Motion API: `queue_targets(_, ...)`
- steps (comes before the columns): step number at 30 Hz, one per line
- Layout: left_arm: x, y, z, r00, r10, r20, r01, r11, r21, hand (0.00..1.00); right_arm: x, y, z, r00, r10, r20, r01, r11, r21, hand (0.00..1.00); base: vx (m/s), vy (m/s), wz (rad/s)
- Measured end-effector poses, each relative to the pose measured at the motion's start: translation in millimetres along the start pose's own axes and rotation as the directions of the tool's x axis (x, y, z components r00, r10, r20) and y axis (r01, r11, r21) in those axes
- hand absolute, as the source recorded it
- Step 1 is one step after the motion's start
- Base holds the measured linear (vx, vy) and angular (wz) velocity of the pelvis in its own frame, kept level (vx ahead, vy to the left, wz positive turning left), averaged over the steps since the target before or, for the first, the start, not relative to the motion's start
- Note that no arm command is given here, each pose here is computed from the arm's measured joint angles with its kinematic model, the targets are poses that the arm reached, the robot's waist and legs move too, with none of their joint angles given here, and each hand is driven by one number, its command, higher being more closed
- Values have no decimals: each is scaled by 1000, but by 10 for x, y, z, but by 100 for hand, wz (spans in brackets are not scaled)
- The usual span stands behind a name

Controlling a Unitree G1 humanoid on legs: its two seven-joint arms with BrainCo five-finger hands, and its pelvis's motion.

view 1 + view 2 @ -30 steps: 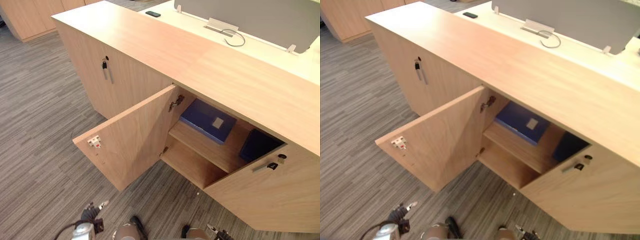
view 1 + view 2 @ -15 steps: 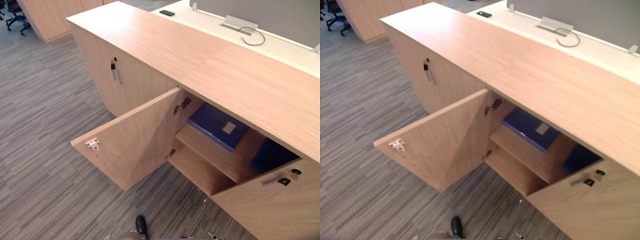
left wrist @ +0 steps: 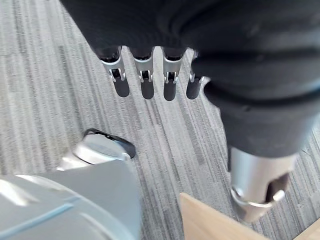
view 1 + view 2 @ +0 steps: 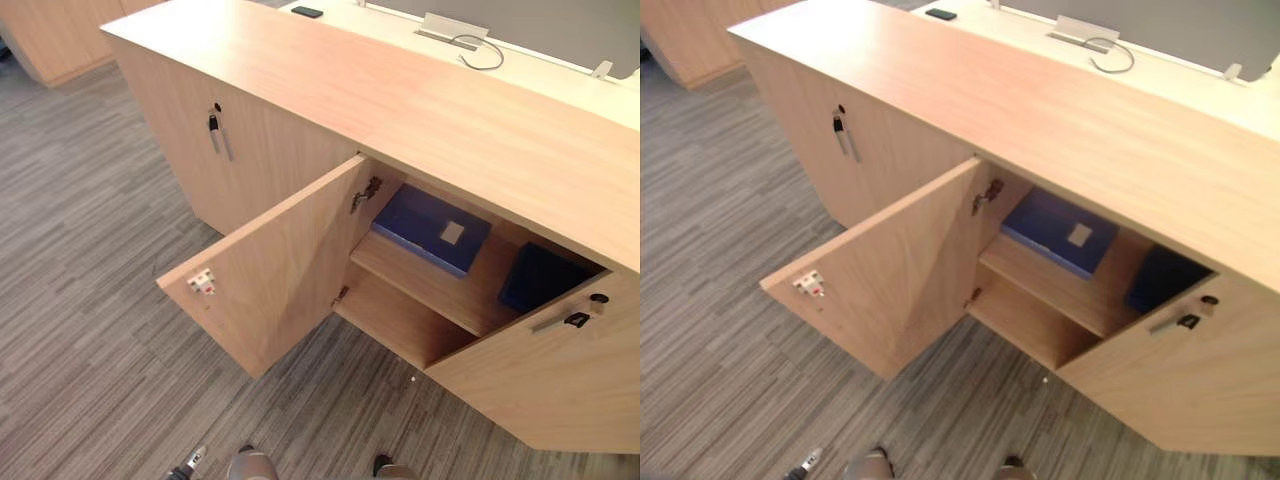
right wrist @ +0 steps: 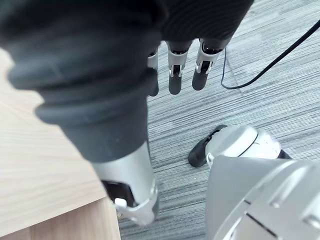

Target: Walk over to the cabinet, pick up the folder, carry it to the office cabinet, place the folder inside the office cabinet, then close the office cabinet door

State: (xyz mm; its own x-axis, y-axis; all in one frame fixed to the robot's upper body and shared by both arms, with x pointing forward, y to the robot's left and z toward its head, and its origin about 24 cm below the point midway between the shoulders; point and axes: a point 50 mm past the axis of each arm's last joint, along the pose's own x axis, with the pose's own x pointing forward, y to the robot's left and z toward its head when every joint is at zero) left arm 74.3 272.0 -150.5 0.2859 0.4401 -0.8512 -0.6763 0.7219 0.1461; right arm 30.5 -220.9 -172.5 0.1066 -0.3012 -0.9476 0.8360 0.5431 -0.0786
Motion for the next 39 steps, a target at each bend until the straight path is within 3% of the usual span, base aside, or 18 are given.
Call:
queue_targets(3, 34, 94, 360, 993, 25, 112, -32, 998, 59, 0, -30, 84, -172, 999, 18, -40, -15, 997, 79, 0, -66, 234, -59)
queue_targets(9, 10, 129, 1103, 943, 45, 330, -88, 989, 117, 0, -34, 1, -209, 999, 1, -47, 3, 996, 89, 0, -33, 41, -41)
queue_targets(17, -165, -496, 1854, 851, -113, 512, -41, 959, 280, 0, -19, -102, -113, 999, -20, -26, 22, 996, 92, 0, -69, -70, -17)
queue_targets(22, -414, -698, 2450, 739, -197, 644, -166, 874, 457, 0, -9, -139, -44, 1000, -28, -9, 29, 995, 100, 0, -108, -72, 3)
queue_targets(24, -497, -706, 2655, 707, -214, 674, -277, 793, 542, 0, -1, -172, 34, 999, -34, 12, 33, 994, 105, 0, -80, -62, -9)
queue_targets(27, -563, -756, 2772, 680, -228, 697, -358, 726, 587, 0, 4, -189, 90, 999, -35, 31, 32, 993, 111, 0, -57, -26, -11)
queue_targets(33, -650, -909, 2720, 621, -307, 721, -408, 659, 632, 0, -5, -132, -72, 1000, -15, -24, 17, 996, 84, 0, 0, 5, 1)
queue_targets(37, -718, -1117, 2317, 583, -453, 675, -238, 698, 675, 0, -12, -152, -133, 999, -19, -48, 24, 995, 99, 0, 24, 43, 7)
queue_targets(39, -732, -1182, 2203, 573, -516, 637, -187, 674, 714, 0, -16, -126, -152, 999, -12, -50, 18, 992, 121, 0, 15, 40, 3)
